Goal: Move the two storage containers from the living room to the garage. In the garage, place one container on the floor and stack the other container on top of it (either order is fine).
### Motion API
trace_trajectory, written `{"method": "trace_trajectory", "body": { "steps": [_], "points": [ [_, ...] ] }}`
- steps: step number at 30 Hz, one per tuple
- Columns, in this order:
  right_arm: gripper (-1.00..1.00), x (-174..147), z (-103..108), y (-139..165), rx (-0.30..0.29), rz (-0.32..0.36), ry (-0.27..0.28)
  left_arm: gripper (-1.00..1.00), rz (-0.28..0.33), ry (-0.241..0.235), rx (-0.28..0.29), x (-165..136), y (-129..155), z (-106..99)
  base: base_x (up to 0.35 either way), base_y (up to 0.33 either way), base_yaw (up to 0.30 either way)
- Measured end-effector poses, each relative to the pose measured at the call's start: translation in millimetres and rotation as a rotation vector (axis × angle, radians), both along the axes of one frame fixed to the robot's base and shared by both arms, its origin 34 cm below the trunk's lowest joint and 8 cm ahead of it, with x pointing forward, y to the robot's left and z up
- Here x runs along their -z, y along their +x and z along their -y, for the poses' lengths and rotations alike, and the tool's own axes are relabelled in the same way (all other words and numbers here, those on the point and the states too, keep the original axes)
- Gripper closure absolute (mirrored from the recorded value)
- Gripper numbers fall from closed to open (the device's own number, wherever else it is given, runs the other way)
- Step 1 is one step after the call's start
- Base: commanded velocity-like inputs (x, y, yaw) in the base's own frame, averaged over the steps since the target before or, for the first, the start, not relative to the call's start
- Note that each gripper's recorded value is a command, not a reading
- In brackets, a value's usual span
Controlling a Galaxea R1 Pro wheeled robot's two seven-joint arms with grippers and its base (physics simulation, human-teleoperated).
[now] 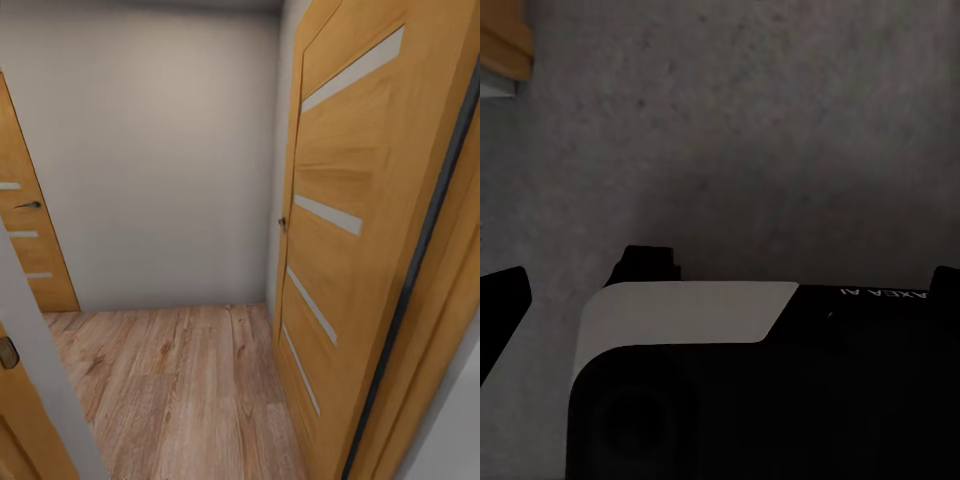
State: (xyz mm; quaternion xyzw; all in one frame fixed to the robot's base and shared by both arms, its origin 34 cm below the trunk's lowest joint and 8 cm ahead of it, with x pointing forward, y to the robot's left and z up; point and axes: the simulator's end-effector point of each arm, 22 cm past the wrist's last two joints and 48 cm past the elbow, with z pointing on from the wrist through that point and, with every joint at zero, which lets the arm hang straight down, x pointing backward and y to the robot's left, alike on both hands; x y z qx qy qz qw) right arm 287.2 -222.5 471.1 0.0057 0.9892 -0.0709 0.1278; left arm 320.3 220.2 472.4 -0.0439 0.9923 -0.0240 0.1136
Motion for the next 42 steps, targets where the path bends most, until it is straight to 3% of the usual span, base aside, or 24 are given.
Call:
{"method": "trace_trajectory", "body": {
  "steps": [12, 27, 42],
  "points": [
    [-1.0, 0.1, -0.2, 0.0, 0.0, 0.0, 0.001, -1.0, 0.0, -0.001, 0.001, 0.0, 0.0, 1.1, 0.006, -0.001, 0.158],
    [-1.0, -0.1, -0.1, -0.1, 0.0, 0.001, 0.001, -1.0, -0.001, -0.002, 0.002, 0.0, -0.7, 1.4, 0.278, 0.0, 0.001],
    [-1.0, 0.0, 0.0, -0.1, 0.0, 0.0, 0.0, -1.0, -0.001, -0.002, 0.001, 0.1, -0.6, 1.7, 0.016, 0.0, 0.11]
  ]
}}
